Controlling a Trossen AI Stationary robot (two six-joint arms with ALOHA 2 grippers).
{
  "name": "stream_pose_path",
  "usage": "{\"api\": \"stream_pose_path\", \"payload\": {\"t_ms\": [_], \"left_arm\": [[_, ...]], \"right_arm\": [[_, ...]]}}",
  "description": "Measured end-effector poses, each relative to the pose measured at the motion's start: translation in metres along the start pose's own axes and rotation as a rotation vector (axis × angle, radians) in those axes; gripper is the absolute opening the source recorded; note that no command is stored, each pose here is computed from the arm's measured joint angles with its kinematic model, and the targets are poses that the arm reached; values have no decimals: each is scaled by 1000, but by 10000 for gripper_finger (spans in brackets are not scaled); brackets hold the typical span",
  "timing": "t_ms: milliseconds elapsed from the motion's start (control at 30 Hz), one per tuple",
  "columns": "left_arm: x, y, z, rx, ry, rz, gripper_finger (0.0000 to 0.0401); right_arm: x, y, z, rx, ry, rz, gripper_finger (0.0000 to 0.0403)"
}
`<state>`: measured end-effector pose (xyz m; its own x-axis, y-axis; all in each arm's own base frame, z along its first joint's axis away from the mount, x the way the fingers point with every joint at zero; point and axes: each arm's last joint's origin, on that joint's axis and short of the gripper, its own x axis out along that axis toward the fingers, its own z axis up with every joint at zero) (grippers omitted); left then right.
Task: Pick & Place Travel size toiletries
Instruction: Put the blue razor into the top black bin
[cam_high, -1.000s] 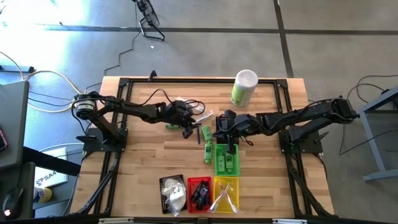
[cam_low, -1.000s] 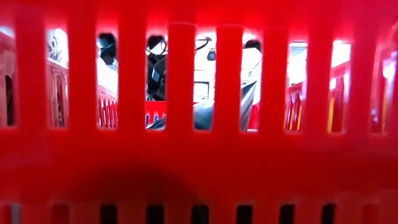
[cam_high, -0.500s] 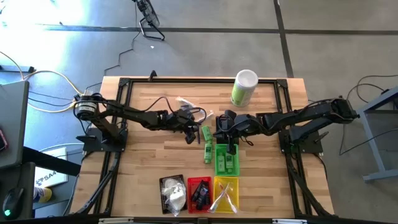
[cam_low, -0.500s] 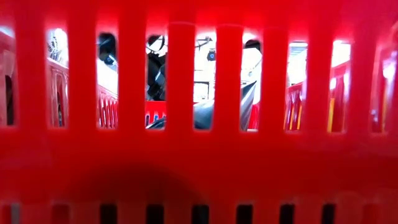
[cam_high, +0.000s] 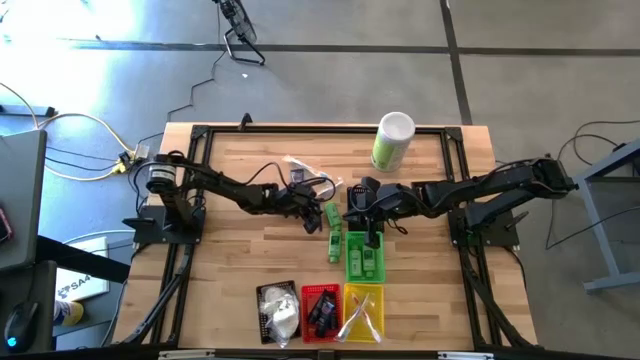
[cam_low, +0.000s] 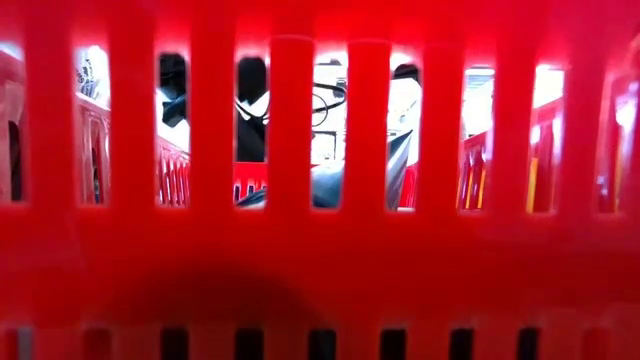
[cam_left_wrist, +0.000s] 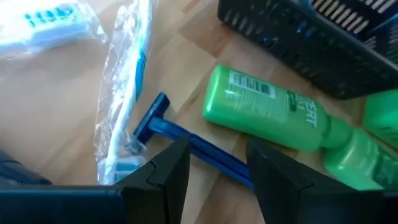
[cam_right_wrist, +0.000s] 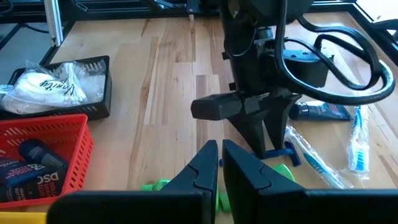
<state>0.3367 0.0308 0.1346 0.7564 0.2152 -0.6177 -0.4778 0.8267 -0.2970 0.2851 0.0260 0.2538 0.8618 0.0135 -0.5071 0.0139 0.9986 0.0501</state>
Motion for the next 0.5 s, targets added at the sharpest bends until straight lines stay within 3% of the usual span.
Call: {"api": "stream_pose_path", "payload": {"t_ms": [500], "left_arm": [[1,6,-7,-4,49,96,154]], "right_arm": [[0,0,0,0,-1,0,16]]}}
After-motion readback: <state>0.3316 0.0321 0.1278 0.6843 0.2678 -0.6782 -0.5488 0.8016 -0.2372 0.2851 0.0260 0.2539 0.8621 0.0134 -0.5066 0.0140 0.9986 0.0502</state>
